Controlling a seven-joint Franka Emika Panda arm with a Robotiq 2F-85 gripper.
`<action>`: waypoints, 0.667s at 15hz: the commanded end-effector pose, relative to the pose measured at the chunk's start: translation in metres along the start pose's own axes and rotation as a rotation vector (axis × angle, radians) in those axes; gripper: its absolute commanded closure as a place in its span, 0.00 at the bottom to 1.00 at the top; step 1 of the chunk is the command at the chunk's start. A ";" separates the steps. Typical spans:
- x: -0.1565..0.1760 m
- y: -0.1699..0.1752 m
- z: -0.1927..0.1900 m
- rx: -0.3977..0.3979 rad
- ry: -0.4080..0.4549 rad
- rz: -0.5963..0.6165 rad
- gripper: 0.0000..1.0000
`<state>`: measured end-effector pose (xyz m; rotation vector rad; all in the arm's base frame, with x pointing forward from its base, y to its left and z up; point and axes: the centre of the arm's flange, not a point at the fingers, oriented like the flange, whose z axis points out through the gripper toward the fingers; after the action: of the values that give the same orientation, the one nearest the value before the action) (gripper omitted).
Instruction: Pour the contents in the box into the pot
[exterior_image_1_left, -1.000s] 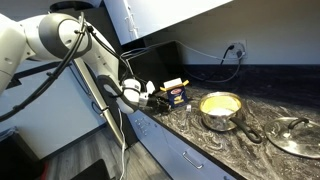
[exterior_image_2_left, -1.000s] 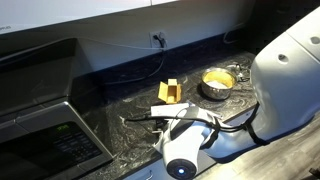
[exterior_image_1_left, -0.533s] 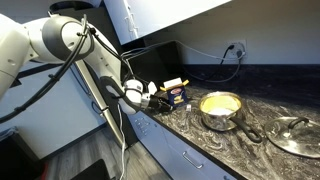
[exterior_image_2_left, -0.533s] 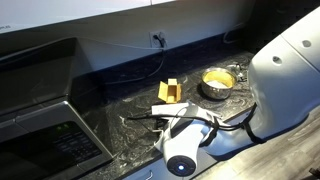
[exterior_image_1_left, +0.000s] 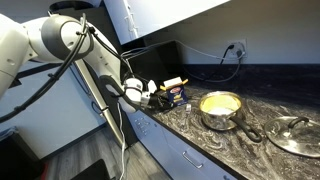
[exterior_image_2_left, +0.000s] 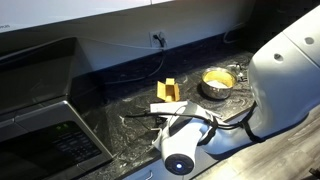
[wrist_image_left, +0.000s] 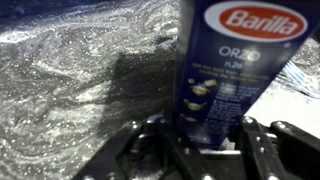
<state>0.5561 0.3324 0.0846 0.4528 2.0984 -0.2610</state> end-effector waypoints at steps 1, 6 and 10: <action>-0.018 -0.007 -0.026 0.046 -0.002 0.040 0.78; -0.049 -0.024 -0.056 0.173 0.001 0.140 0.78; -0.084 -0.045 -0.076 0.251 0.003 0.227 0.78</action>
<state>0.5387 0.3209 0.1505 0.7491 2.0392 -0.3783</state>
